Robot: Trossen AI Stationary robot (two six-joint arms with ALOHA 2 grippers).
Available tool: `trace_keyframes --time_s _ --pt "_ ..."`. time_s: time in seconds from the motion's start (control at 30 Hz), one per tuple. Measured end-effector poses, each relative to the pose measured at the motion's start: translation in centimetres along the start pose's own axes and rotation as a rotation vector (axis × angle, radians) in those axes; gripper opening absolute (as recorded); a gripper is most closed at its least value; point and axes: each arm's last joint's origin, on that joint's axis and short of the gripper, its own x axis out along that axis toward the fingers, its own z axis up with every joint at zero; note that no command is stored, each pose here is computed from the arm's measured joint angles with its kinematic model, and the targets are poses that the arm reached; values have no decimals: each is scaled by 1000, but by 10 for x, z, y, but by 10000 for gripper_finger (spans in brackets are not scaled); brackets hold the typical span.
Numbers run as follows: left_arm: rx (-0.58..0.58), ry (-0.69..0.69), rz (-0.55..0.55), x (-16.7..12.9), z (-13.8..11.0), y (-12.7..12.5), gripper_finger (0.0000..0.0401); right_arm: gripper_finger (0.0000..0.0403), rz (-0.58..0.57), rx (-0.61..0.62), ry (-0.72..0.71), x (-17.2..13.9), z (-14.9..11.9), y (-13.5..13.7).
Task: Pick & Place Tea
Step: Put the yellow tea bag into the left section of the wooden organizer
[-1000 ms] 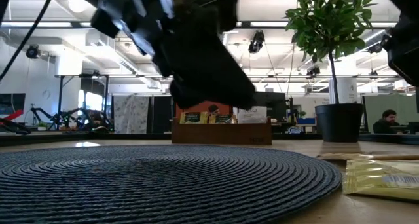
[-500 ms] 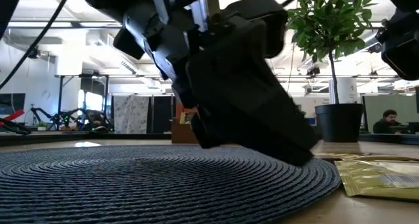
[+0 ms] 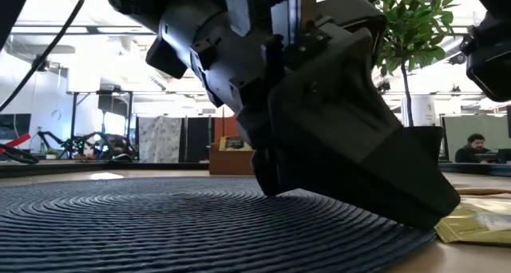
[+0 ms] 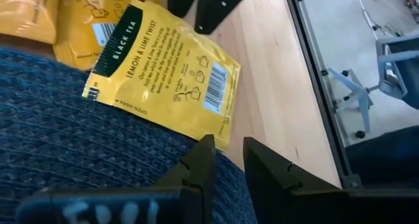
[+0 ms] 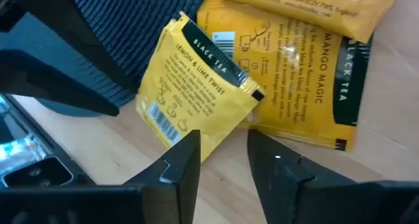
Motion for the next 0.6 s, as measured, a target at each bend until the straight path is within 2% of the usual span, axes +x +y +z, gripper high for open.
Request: trace_keyframes --time_s 0.2,0.6 --pt "-5 -7 19 2 -1 3 80 121 29 20 -15 2 -1 3" --pt "-16 -5 24 2 -1 5 80 100 71 -44 -34 0 5 18"
